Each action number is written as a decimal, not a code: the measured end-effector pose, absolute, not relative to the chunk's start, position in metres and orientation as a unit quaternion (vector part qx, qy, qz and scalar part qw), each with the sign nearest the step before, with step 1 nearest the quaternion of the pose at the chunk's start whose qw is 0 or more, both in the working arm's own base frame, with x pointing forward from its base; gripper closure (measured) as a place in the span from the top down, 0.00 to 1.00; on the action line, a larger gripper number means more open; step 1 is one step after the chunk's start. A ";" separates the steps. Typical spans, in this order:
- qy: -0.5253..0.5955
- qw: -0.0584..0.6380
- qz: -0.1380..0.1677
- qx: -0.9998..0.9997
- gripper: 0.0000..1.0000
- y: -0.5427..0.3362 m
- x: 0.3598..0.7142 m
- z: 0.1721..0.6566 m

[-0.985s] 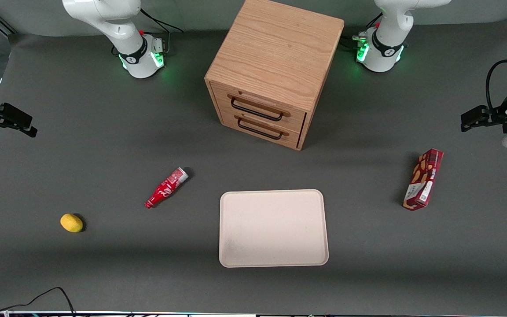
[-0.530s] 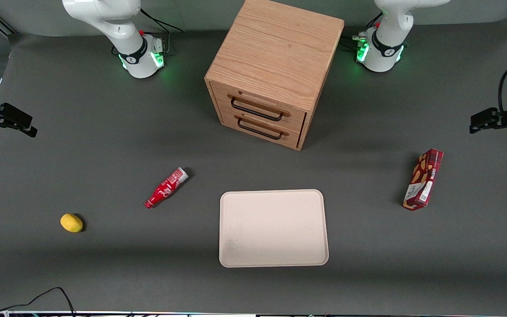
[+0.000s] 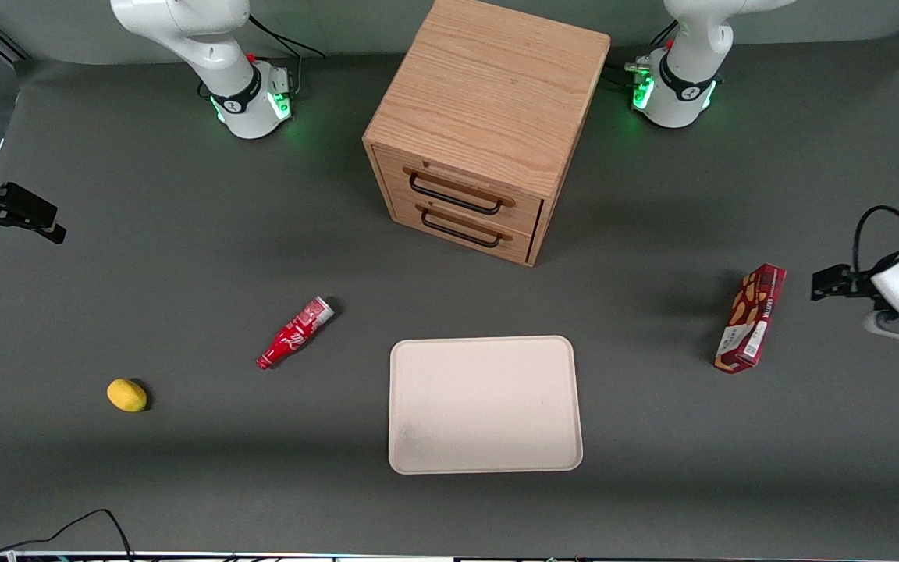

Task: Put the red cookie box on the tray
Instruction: 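Move the left gripper down over the red plaid cookie box, then close the left gripper on the end of the cookie box, then lift the cookie box upright with the left gripper, then carry the upright box over the white tray with the left gripper, then lower the box onto the tray and open the left gripper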

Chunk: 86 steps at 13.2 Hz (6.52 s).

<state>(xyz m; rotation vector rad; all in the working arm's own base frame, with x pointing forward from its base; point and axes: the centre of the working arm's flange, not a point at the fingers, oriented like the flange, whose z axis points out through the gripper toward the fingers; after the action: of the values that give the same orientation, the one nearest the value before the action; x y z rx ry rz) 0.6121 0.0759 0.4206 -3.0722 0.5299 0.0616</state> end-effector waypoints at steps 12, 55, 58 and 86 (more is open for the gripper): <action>0.240 0.026 -0.041 -0.970 1.00 0.047 0.568 0.264; 0.032 -0.026 -0.016 -0.999 0.06 -0.210 0.702 0.489; -0.019 -0.041 -0.038 -0.998 0.06 -0.265 0.713 0.441; -0.010 0.000 -0.087 -0.996 0.87 -0.357 0.717 0.240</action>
<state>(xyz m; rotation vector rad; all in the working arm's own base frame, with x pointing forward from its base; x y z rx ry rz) 0.7171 -0.3573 0.2402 -3.1291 -0.0327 -0.2722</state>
